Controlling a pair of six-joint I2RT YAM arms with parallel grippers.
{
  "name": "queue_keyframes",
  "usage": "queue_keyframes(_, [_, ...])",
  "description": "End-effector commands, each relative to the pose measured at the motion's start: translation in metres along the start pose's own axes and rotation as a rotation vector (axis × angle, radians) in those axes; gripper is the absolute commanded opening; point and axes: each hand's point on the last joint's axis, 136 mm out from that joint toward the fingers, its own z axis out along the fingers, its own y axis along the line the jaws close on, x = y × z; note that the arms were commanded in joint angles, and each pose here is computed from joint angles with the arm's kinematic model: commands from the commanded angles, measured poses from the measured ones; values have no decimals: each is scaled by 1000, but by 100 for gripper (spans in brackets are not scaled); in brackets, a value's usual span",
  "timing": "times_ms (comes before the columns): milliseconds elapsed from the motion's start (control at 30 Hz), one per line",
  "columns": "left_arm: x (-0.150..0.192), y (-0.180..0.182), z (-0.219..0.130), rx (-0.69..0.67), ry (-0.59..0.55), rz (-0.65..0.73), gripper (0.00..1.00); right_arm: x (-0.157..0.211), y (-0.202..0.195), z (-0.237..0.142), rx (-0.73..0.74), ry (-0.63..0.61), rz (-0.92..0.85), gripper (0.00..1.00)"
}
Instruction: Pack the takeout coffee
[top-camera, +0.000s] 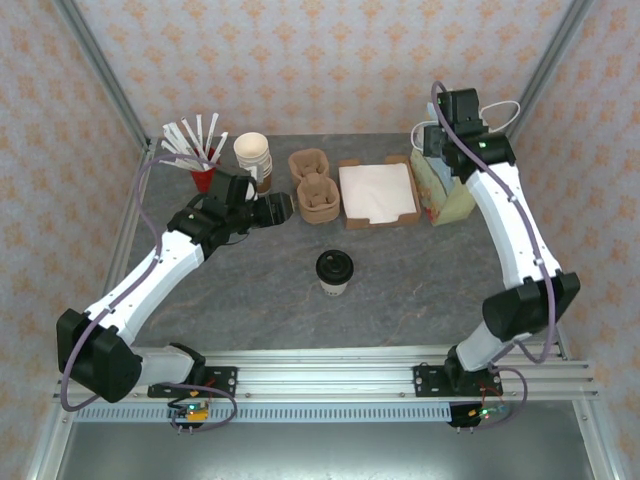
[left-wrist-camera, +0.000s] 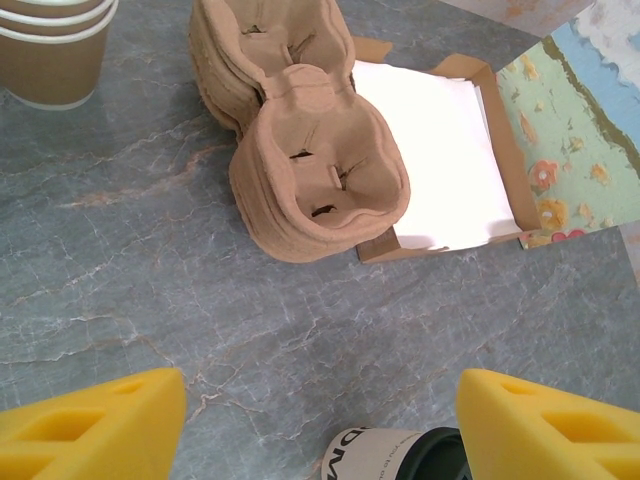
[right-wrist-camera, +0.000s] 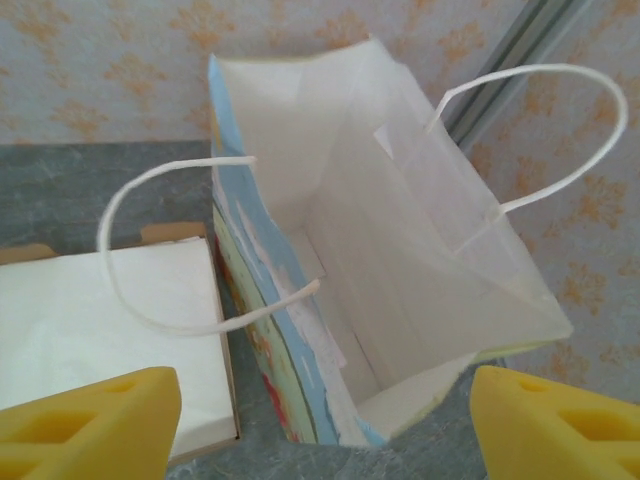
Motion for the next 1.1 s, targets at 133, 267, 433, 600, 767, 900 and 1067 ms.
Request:
queue_keyframes(133, [-8, -8, -10, 14, -38, 49, 72, 5, -2, 42, -52, 117, 24, 63])
queue_keyframes(267, [-6, -7, -10, 10, -32, 50, 72, 6, 3, 65, -91, 155, 45, 61])
queue_keyframes(433, [-5, -5, -12, 1, -33, 51, 73, 7, 14, 85, -121, 189, 39, 48])
queue_keyframes(600, [-4, -3, -13, -7, -34, 55, 73, 9, 12, 93, -115, 218, 26, 28])
queue_keyframes(767, [-4, -2, -14, -12, -35, 60, 72, 6, -11, 81, -12, 204, 7, 8])
queue_keyframes(900, [-2, 1, -14, -22, -32, 66, 73, -1, -39, 49, 84, 165, 13, 0])
queue_keyframes(1067, [1, 6, -16, -38, -36, 73, 73, 12, -48, -9, 88, 115, 37, 0])
